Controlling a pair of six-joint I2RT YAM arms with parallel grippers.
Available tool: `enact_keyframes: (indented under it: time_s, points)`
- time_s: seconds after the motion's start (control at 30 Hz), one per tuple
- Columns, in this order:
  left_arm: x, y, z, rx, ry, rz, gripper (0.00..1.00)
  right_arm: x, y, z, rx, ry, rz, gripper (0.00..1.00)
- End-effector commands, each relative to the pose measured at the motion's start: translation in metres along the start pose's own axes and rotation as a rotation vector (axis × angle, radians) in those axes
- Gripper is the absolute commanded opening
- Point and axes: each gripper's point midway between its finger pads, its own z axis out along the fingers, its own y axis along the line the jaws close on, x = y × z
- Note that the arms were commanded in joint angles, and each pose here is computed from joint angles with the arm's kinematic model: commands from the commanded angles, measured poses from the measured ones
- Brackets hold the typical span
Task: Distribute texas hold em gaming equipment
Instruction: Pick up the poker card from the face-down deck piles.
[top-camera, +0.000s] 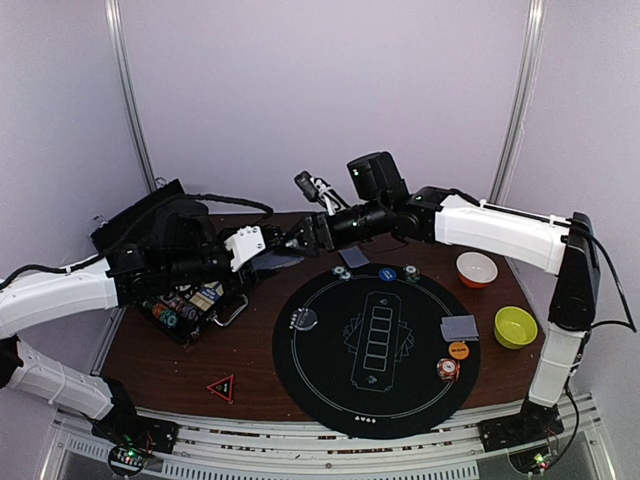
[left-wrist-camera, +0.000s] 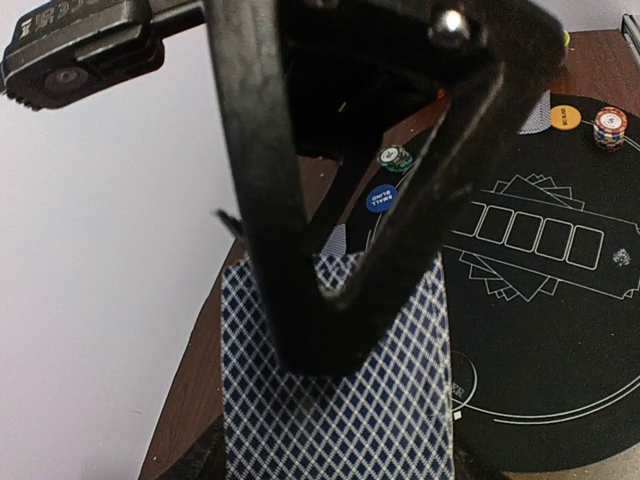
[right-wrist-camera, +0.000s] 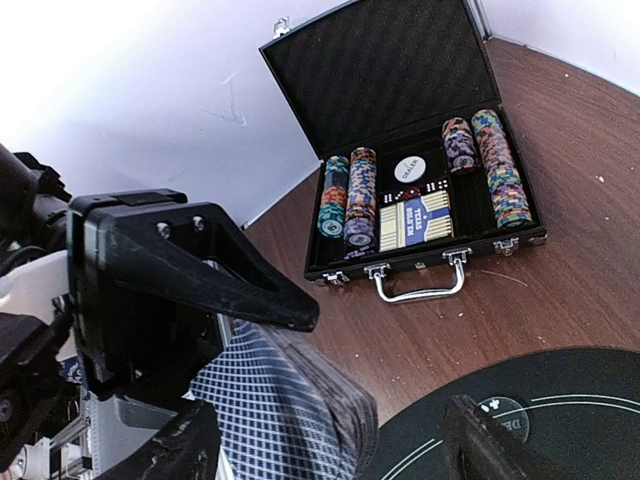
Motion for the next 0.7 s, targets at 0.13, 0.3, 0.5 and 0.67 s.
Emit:
enact_keyframes:
  time_s: [0.13, 0.3, 0.5, 0.67]
  points:
    - [-0.018, 0.014, -0.001, -0.043, -0.051, 0.016, 0.56, 0.009, -0.025, 0.008, 0.131, 0.075, -0.013, 0.61]
    - [-0.017, 0.013, 0.001, -0.039, -0.047, 0.015, 0.55, 0.007, -0.029, 0.003, 0.17, 0.085, -0.027, 0.55]
    - [-0.013, 0.012, 0.003, -0.039, -0.036, 0.016, 0.55, -0.002, -0.022, -0.005, 0.164, 0.059, -0.036, 0.43]
    - [-0.012, 0.013, 0.002, -0.046, -0.033, 0.019, 0.55, -0.001, -0.026, -0.011, 0.2, 0.081, -0.048, 0.28]
